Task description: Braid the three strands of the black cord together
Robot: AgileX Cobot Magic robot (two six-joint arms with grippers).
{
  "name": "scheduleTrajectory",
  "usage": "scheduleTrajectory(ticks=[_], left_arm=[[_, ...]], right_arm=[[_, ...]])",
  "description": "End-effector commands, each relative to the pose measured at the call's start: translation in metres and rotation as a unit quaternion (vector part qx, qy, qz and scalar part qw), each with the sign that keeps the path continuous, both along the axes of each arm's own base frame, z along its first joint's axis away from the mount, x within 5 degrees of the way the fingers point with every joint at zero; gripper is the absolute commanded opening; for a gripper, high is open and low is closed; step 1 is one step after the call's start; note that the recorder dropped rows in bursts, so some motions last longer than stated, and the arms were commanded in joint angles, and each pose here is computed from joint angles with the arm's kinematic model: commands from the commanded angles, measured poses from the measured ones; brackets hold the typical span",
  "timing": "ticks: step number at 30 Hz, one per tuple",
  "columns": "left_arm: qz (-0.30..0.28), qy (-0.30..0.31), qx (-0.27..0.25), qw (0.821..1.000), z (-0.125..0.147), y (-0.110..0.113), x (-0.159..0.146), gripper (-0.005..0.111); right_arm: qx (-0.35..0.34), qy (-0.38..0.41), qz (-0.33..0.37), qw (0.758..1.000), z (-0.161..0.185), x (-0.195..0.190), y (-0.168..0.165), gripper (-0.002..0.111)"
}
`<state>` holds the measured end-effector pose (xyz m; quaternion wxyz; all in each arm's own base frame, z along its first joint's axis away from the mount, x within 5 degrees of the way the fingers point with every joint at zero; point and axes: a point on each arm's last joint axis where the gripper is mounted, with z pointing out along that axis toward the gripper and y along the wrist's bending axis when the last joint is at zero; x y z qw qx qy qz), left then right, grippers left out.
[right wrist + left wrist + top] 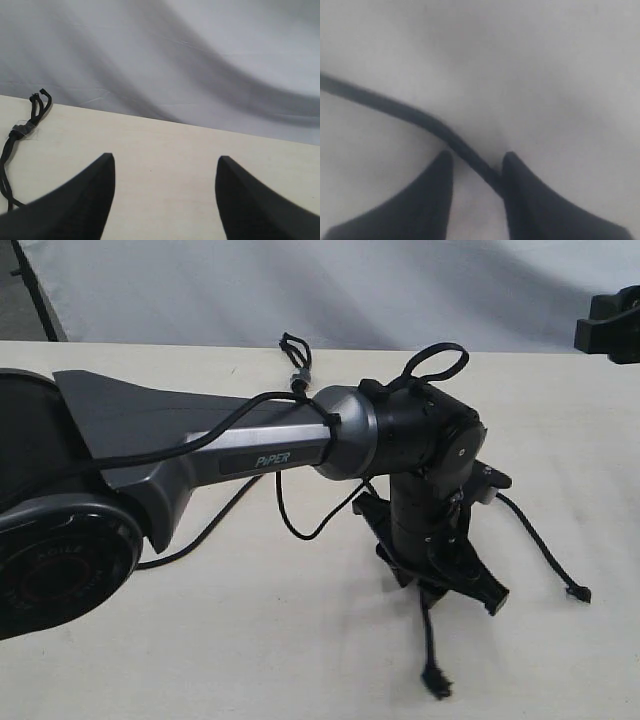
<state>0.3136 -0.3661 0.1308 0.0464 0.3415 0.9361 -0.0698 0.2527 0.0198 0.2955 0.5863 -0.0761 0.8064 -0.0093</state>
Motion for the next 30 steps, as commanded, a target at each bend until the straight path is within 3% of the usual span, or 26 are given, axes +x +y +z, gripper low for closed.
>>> scheduleTrajectory(ticks=[1,9,13,19,21,25,30], left_arm=[[-0.015,0.019,0.119,0.993,-0.009,0.019,-0.006,0.002],[-0.004,-0.056,0.12,0.991,0.035,0.027,0.001,0.0],[-0.009,-0.078,0.142,0.987,0.049,0.041,-0.005,0.0],[0.019,-0.136,0.231,0.963,0.065,0.1,-0.003,0.0],[0.057,-0.167,0.249,0.952,0.069,0.125,0.002,0.0],[0.087,-0.192,0.255,0.944,0.069,0.175,0.013,0.0],[0.126,-0.182,0.222,0.95,0.041,0.235,0.029,0.0]], right_arm=[[-0.004,-0.003,-0.001,1.0,0.0,-0.001,-0.002,0.056],[-0.004,-0.005,-0.001,1.0,0.0,-0.001,-0.002,0.056],[-0.004,-0.011,-0.001,1.0,0.001,-0.001,-0.001,0.056],[-0.002,-0.011,-0.002,1.0,0.001,-0.001,-0.001,0.056],[-0.002,-0.011,-0.002,1.0,0.001,-0.001,-0.001,0.056],[0.002,-0.01,-0.003,1.0,0.001,-0.001,-0.001,0.056],[0.007,-0.01,-0.005,1.0,0.001,-0.001,-0.001,0.056]])
